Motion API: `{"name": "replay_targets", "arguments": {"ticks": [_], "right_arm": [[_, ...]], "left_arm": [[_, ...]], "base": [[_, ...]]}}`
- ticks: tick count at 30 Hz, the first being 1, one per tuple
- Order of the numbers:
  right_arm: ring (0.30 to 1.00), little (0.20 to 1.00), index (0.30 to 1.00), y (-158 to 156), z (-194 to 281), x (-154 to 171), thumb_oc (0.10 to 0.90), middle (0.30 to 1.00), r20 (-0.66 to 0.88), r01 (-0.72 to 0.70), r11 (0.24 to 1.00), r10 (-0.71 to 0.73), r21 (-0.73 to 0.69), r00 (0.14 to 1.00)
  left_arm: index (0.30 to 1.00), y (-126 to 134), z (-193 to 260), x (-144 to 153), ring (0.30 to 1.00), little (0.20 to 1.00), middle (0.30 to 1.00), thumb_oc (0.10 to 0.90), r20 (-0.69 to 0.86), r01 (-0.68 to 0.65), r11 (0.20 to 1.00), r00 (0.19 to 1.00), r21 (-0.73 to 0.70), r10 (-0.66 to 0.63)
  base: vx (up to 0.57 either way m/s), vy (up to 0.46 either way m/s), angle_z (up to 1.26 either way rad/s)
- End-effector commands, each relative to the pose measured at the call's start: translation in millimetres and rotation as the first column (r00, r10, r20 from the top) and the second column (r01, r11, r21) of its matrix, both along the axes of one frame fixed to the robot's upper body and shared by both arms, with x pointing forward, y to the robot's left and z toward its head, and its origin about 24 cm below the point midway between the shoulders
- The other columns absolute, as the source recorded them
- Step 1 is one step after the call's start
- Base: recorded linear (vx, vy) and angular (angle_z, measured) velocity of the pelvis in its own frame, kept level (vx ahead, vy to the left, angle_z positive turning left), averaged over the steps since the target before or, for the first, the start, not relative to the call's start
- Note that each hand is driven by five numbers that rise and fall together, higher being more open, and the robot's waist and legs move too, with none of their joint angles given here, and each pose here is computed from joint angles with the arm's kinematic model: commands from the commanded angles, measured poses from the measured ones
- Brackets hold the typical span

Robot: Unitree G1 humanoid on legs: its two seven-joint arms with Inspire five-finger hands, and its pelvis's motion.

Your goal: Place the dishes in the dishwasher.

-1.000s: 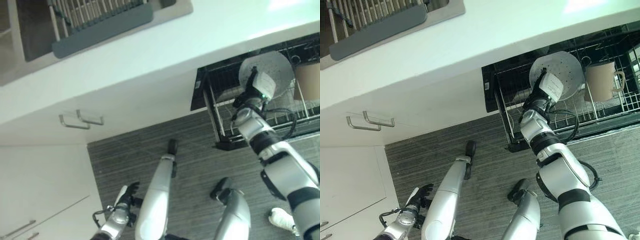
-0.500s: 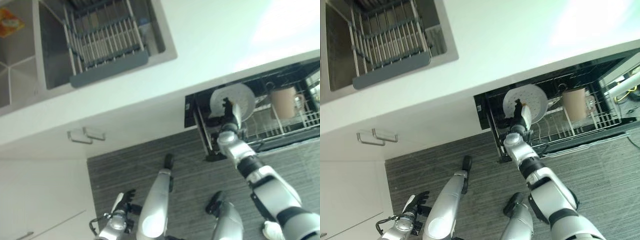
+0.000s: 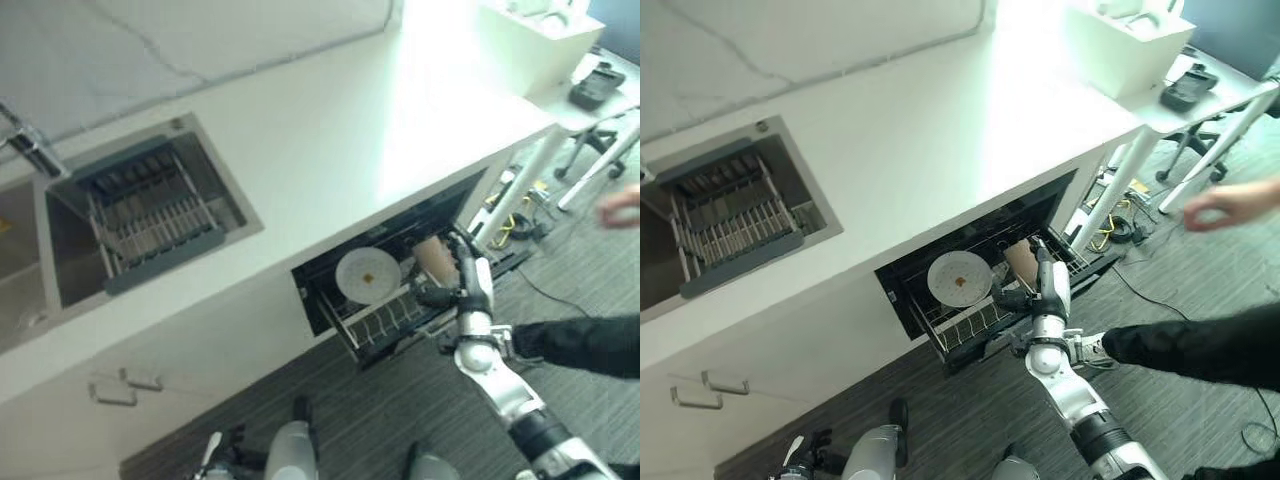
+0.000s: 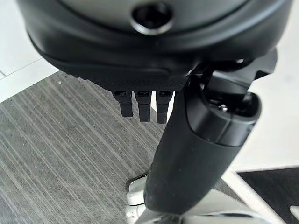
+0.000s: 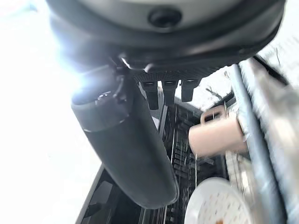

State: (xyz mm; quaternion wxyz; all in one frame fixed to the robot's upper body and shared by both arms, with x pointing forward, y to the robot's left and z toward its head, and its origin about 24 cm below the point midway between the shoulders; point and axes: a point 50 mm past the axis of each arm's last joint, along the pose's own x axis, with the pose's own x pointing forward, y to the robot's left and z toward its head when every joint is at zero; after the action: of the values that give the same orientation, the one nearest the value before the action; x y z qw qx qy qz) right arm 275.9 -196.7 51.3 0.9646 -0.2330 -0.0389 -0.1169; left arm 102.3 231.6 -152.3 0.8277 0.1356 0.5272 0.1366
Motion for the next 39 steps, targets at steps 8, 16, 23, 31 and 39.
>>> {"name": "replay_targets", "arguments": {"ticks": [8, 16, 23, 31, 39], "right_arm": [[0.900, 0.900, 0.900, -1, 92, -21, 0.800, 0.900, 0.497, -0.334, 0.934, 0.232, 0.126, 0.836], [0.900, 0.900, 0.900, 21, 79, -36, 0.800, 0.900, 0.468, -0.526, 0.828, 0.394, 0.193, 0.791], [0.900, 0.900, 0.900, 33, 82, -40, 0.800, 0.900, 0.485, -0.571, 0.795, 0.425, 0.205, 0.764], [0.900, 0.900, 0.900, 36, 81, -41, 0.800, 0.900, 0.489, -0.571, 0.785, 0.409, 0.241, 0.770], [0.900, 0.900, 0.900, 36, 82, -44, 0.800, 0.900, 0.503, -0.584, 0.775, 0.414, 0.243, 0.759]], "left_arm": [[0.900, -3, -5, -13, 0.900, 0.900, 0.900, 0.800, -0.053, -0.107, 0.990, 0.993, -0.092, 0.103], [0.900, -21, -14, -28, 0.900, 0.900, 0.900, 0.800, -0.165, -0.051, 0.979, 0.986, -0.198, 0.018], [0.900, -29, -17, -38, 0.900, 0.900, 0.900, 0.800, -0.213, -0.104, 0.967, 0.976, -0.232, 0.053], [0.900, -32, -21, -54, 0.900, 0.900, 0.900, 0.800, -0.299, -0.141, 0.956, 0.952, -0.258, 0.060], [0.900, -33, -21, -53, 0.900, 0.900, 0.900, 0.800, -0.302, -0.117, 0.958, 0.953, -0.261, 0.034]], "base": [[0.04, -0.046, -0.16], [0.01, -0.006, 0.00], [0.01, -0.001, -0.03], [0.03, -0.008, -0.01], [0.01, 0.001, 0.00]]}}
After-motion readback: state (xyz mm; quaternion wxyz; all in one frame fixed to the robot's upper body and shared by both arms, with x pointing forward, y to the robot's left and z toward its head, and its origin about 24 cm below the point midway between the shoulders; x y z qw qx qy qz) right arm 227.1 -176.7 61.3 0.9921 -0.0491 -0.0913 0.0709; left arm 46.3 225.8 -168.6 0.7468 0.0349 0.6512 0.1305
